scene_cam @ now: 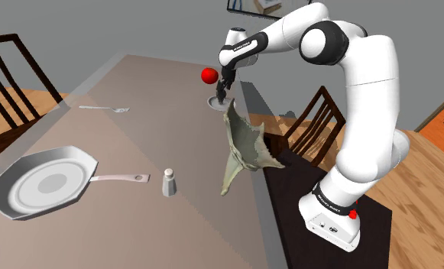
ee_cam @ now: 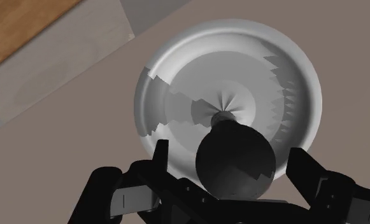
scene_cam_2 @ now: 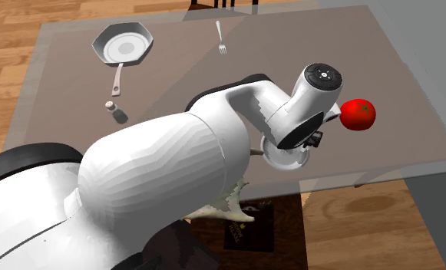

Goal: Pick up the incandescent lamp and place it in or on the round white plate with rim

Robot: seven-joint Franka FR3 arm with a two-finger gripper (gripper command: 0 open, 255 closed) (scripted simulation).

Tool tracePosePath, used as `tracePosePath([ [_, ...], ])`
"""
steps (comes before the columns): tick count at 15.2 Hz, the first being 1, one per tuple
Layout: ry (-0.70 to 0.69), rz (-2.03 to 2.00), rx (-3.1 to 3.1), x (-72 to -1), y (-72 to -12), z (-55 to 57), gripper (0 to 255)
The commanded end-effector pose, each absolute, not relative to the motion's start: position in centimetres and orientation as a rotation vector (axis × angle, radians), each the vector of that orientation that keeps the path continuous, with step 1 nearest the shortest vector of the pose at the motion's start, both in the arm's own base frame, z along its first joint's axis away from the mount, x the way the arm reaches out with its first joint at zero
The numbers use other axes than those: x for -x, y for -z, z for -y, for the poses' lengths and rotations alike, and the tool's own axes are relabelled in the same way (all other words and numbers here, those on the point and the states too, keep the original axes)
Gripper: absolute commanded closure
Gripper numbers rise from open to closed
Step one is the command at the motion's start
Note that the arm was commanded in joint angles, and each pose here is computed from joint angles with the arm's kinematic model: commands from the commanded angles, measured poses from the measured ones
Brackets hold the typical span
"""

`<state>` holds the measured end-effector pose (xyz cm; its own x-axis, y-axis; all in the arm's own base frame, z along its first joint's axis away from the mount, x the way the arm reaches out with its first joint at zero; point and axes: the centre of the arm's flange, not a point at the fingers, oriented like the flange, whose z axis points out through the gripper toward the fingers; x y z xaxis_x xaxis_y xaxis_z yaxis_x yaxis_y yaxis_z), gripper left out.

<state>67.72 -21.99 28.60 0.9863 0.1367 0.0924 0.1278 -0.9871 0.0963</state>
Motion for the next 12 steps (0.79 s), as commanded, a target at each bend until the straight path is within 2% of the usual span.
tracePosePath([
  [1,-0.151,-0.203,-3.041,-67.7,-28.6,22.0,0],
  [6,-0.151,-0.203,-3.041,-67.2,-33.6,21.6,0],
  [12,-0.151,-0.203,-3.041,-67.2,-33.6,21.6,0],
])
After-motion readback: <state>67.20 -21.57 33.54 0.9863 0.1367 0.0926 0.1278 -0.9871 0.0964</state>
